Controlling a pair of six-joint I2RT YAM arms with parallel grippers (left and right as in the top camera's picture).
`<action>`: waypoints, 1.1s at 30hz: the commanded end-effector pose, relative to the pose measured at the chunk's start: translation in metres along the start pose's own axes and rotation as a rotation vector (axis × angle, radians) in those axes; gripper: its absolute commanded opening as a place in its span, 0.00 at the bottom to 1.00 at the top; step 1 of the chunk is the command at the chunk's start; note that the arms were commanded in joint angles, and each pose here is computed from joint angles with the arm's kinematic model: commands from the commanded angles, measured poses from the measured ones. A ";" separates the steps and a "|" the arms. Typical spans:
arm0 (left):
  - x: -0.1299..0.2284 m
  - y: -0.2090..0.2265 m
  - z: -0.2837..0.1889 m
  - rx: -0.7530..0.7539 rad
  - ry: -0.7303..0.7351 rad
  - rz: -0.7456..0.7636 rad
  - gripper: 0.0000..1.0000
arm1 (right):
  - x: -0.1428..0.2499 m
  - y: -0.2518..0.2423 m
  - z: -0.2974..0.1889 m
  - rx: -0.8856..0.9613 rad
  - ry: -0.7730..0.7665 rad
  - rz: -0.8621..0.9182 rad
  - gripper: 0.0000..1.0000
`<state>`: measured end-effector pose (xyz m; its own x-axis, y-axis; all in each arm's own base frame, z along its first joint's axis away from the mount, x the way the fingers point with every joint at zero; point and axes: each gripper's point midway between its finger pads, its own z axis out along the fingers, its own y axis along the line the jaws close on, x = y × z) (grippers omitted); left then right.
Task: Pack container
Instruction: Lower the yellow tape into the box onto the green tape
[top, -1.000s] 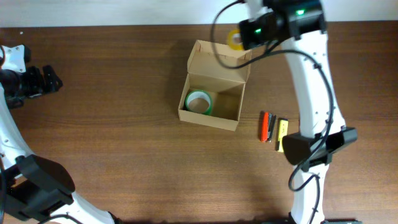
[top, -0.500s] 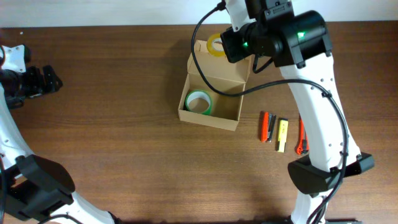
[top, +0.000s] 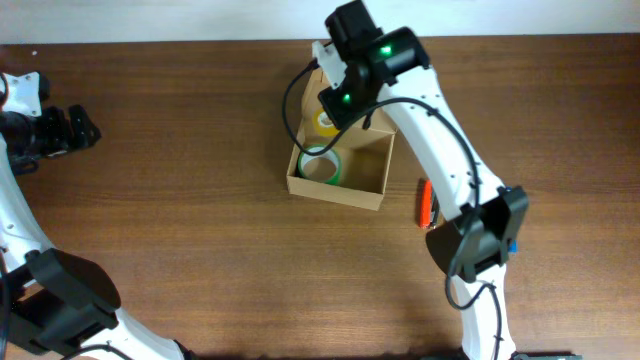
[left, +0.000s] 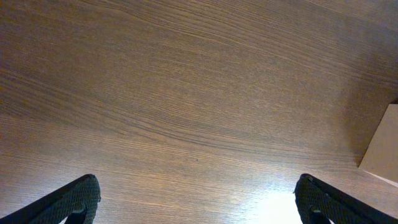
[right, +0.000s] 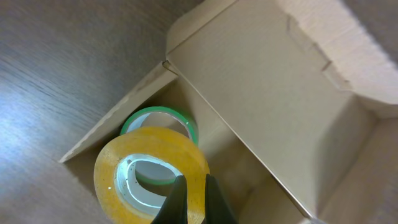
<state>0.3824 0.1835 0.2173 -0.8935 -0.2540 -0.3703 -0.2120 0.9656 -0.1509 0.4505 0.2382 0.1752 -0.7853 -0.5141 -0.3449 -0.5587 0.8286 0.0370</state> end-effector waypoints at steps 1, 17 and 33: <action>0.000 -0.002 0.000 0.011 -0.002 0.015 1.00 | 0.003 0.005 0.020 -0.023 0.030 -0.013 0.04; 0.000 -0.002 0.000 0.012 -0.002 0.016 1.00 | 0.041 0.005 0.078 -0.039 0.164 0.000 0.04; 0.000 -0.002 0.000 0.012 -0.001 0.015 1.00 | 0.042 0.019 0.094 -0.112 0.168 -0.001 0.04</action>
<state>0.3823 0.1835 0.2173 -0.8936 -0.2541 -0.3699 -0.2120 0.9655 -0.1510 0.4382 0.2442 0.0828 -0.8211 -0.5352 -0.1984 -0.5618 0.8191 0.1159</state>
